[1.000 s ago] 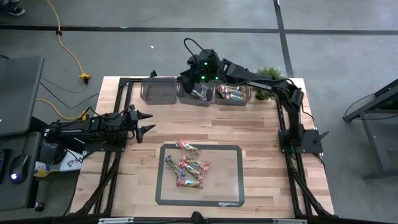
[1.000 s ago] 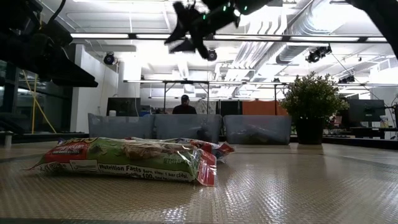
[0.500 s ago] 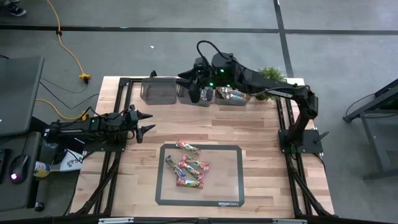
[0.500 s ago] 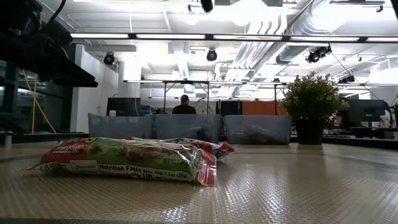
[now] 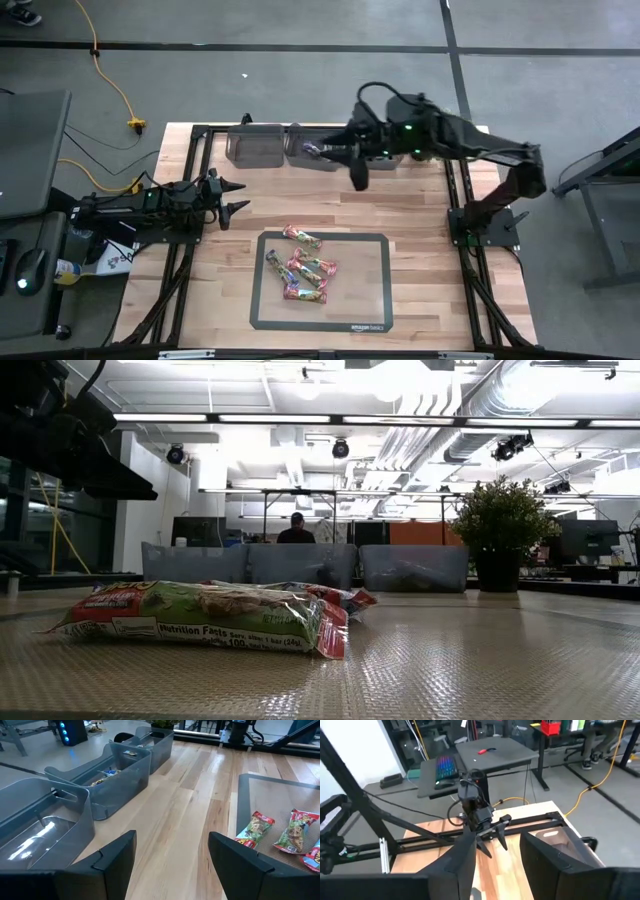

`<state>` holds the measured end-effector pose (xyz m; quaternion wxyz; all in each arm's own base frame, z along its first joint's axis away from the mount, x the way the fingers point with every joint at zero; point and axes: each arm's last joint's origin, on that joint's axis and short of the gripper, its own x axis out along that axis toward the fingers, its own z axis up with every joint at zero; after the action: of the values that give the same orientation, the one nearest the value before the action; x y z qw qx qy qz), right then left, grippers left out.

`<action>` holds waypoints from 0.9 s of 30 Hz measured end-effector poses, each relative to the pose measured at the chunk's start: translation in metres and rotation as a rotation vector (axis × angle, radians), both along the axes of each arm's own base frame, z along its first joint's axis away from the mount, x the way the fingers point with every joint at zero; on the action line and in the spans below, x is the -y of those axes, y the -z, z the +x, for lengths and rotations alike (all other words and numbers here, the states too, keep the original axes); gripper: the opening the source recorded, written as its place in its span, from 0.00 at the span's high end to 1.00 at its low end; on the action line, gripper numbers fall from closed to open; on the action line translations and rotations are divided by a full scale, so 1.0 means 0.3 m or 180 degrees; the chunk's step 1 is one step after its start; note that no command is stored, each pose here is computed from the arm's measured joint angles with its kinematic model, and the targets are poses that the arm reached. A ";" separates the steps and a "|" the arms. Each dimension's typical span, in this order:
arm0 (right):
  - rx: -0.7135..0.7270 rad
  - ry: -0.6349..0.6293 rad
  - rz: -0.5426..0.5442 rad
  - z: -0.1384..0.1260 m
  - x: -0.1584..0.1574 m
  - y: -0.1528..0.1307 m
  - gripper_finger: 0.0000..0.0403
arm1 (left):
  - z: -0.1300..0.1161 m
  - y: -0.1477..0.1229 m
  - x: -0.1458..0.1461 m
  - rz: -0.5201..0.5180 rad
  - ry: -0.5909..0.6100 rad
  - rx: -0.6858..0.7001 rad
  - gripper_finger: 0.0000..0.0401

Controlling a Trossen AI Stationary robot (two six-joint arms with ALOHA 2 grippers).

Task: Pick and place Granola Bars by type
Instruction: Put the blue granola bar into the middle black bin

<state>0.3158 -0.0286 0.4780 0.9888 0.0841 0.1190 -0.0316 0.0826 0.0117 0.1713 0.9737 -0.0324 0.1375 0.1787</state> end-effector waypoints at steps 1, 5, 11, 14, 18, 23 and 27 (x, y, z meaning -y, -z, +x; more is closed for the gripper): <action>0.0013 0.0017 -0.0020 -0.018 -0.007 -0.011 0.67 | 0.000 0.000 0.000 -0.0001 0.0000 0.0000 0.39; 0.0097 -0.0027 -0.0037 -0.091 -0.037 -0.055 0.70 | 0.000 0.000 0.000 -0.0001 0.0000 -0.0001 0.39; 0.0154 -0.0058 -0.0119 -0.192 -0.082 -0.100 0.73 | 0.000 0.000 0.000 0.0000 -0.0001 -0.0001 0.39; 0.0096 -0.0001 -0.0158 -0.238 -0.101 -0.109 0.74 | 0.000 0.000 0.000 0.0000 0.0000 0.0000 0.39; 0.0087 0.0015 -0.0223 -0.297 -0.128 -0.124 0.76 | 0.000 0.000 0.000 -0.0001 0.0000 0.0001 0.39; -0.0009 -0.0035 -0.0281 -0.360 -0.159 -0.128 0.80 | 0.000 0.000 0.000 0.0000 0.0000 0.0001 0.39; 0.0005 -0.0066 -0.0345 -0.418 -0.182 -0.140 0.83 | 0.000 0.000 0.000 0.0000 0.0000 0.0001 0.39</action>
<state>0.1904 0.0260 0.5200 0.9923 0.0293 0.1171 -0.0278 0.0826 0.0117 0.1713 0.9737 -0.0324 0.1374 0.1787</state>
